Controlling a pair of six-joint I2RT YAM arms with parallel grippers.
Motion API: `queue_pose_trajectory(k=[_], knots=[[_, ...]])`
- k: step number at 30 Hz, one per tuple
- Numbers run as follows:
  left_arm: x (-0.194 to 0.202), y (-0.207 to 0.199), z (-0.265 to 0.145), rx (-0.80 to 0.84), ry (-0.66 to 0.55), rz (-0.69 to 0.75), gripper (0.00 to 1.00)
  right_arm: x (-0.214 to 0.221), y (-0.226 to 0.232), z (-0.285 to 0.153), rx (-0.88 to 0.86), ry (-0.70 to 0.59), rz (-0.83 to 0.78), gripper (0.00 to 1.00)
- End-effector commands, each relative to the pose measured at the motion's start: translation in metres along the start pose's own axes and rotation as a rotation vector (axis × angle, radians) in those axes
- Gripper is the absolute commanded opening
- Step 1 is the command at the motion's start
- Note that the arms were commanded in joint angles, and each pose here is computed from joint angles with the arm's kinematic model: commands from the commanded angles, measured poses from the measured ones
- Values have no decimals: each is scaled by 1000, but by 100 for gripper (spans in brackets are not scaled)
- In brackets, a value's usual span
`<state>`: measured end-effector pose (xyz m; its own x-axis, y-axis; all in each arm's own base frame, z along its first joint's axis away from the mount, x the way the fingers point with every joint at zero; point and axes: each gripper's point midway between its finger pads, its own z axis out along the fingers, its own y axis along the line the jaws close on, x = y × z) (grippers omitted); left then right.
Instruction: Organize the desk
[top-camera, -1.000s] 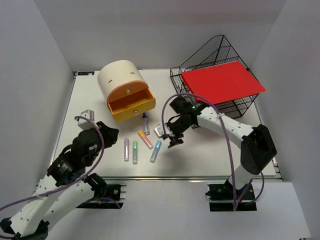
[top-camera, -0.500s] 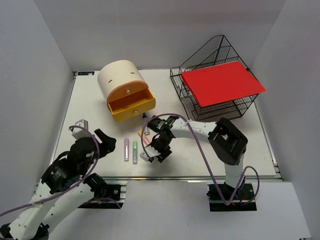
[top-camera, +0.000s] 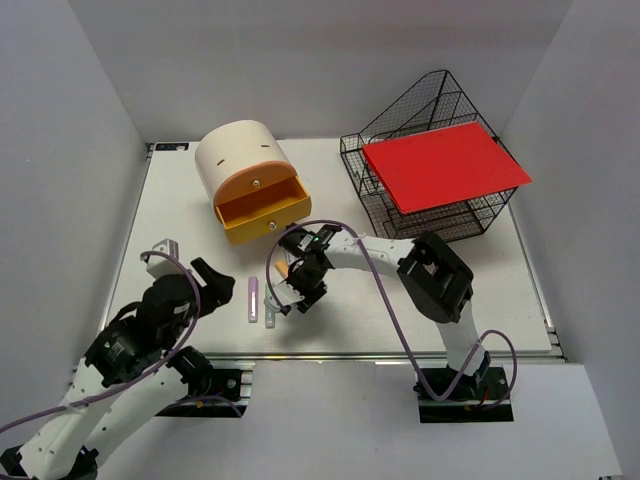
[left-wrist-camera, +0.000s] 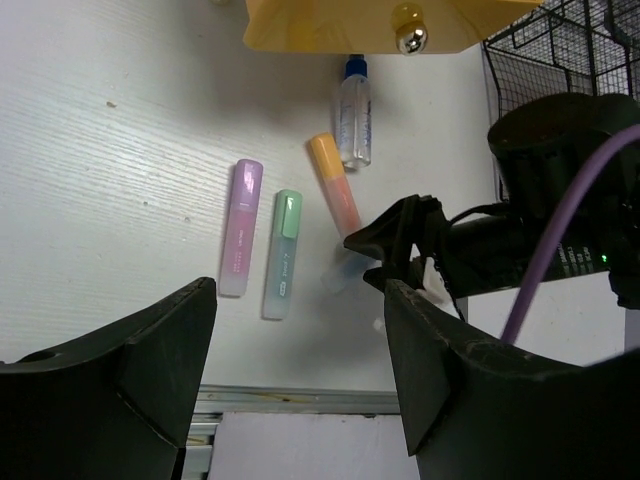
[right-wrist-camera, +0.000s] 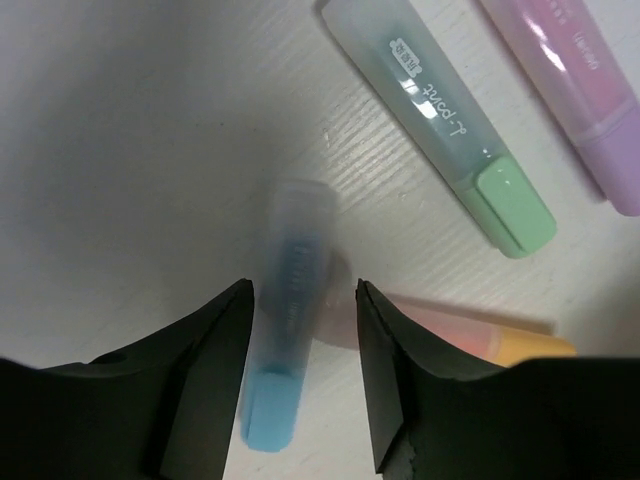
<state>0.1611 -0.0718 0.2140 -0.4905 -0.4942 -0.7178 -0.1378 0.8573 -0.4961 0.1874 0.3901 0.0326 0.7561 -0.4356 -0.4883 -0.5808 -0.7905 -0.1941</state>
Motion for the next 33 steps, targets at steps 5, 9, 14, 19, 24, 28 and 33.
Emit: queue_pose_trajectory(k=[5,9,14,19,24,28,33], knots=[[16,-8,18,7,48,-24,77,9,22,11,-130,27,46,47],[18,-10,20,14,52,-27,77,12,35,15,-156,35,81,44],[26,-6,26,1,64,-31,76,17,47,17,-132,75,188,24],[39,-4,37,0,86,-32,75,-5,44,-10,-64,1,327,0],[44,-1,46,-37,95,-21,70,-41,12,-85,95,-91,367,0],[54,4,58,-87,125,6,62,-47,-19,-141,279,-35,329,0],[70,12,76,-154,174,55,46,-45,-85,-197,610,48,236,0]])
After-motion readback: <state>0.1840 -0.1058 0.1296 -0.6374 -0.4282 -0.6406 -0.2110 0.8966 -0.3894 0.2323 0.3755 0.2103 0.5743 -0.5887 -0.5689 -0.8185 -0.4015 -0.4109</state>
